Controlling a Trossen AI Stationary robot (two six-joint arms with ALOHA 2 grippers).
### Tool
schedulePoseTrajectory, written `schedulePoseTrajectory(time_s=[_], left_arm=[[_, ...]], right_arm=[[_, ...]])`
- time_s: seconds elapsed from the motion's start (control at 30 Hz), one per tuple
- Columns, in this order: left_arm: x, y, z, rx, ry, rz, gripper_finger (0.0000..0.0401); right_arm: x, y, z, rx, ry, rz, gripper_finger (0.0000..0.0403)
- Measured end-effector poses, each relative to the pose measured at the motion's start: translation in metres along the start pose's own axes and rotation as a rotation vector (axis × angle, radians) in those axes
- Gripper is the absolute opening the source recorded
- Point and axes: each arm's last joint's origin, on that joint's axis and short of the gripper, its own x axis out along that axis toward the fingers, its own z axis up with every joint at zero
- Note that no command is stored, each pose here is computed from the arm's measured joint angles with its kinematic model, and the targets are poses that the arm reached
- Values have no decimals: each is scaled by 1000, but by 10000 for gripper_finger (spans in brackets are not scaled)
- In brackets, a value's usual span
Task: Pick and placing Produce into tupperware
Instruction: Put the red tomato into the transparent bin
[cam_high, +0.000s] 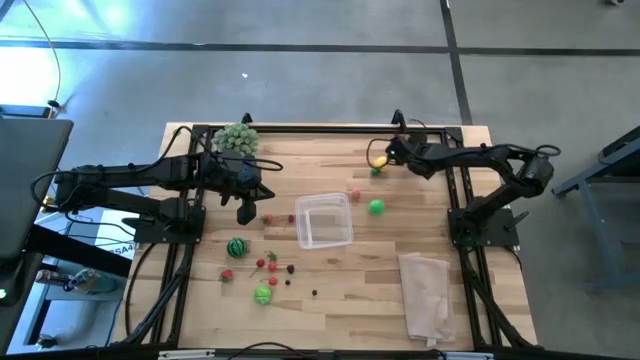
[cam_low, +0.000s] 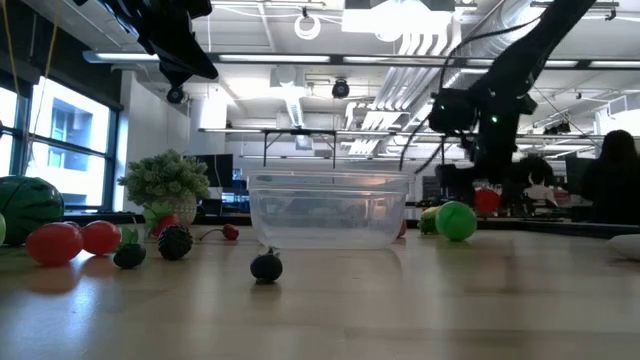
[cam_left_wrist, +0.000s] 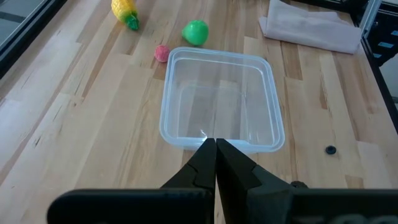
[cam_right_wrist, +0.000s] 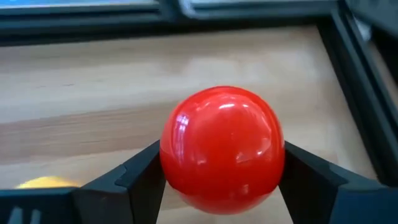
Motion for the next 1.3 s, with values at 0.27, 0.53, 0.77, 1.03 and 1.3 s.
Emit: schedulePoseTrajectory(time_s=[0.27, 0.53, 0.77, 1.03, 1.3], left_arm=[[0, 0, 0, 0, 0, 0, 1], [0, 0, 0, 0, 0, 0, 1], [0, 0, 0, 0, 0, 0, 1], [0, 0, 0, 0, 0, 0, 1], [0, 0, 0, 0, 0, 0, 1]], right_arm=[[-46, 39, 19, -205, -104, 116, 248], [-114, 80, 31, -391, -241, 328, 248], [-174, 105, 17, -595, -354, 595, 248], [-202, 119, -16, -810, -331, 887, 248], [-186, 142, -55, -953, -177, 990, 248]])
